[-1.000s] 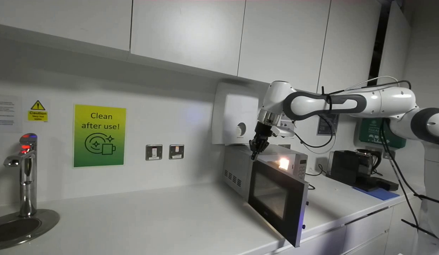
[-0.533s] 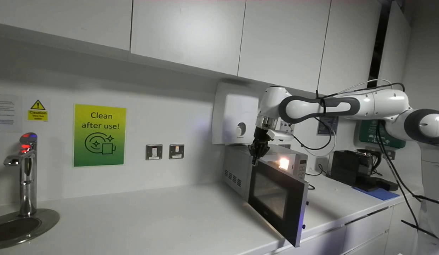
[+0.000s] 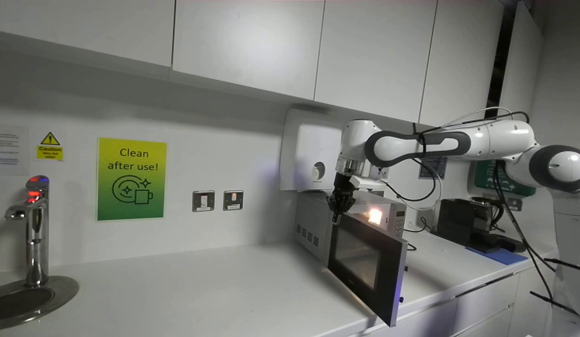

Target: Close the microwave fully

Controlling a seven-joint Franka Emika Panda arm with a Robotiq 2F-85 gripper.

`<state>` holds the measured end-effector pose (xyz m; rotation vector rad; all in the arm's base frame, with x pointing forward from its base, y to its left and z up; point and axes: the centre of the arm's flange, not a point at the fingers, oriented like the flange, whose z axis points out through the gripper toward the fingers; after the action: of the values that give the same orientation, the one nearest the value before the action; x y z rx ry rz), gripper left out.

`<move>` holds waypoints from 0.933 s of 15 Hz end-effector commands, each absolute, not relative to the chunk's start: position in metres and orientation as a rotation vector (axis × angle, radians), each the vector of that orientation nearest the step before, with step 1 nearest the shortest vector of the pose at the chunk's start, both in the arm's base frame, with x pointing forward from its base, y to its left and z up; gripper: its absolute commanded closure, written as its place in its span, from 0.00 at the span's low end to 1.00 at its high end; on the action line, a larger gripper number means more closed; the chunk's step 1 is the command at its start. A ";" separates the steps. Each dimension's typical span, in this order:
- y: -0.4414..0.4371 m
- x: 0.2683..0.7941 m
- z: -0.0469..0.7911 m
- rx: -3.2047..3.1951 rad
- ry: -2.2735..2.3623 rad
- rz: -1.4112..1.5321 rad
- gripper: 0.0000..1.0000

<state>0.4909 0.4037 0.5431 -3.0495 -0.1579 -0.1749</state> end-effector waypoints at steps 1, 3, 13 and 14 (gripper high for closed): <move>0.407 0.492 0.548 -3.054 -0.116 -0.139 1.00; 0.407 0.492 0.548 -3.057 -0.116 -0.139 1.00; 0.404 0.480 0.543 -3.095 -0.119 -0.072 1.00; 0.404 0.479 0.543 -3.096 -0.121 -0.070 1.00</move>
<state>0.4849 0.4033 0.5358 -3.0883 -0.1621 -0.1047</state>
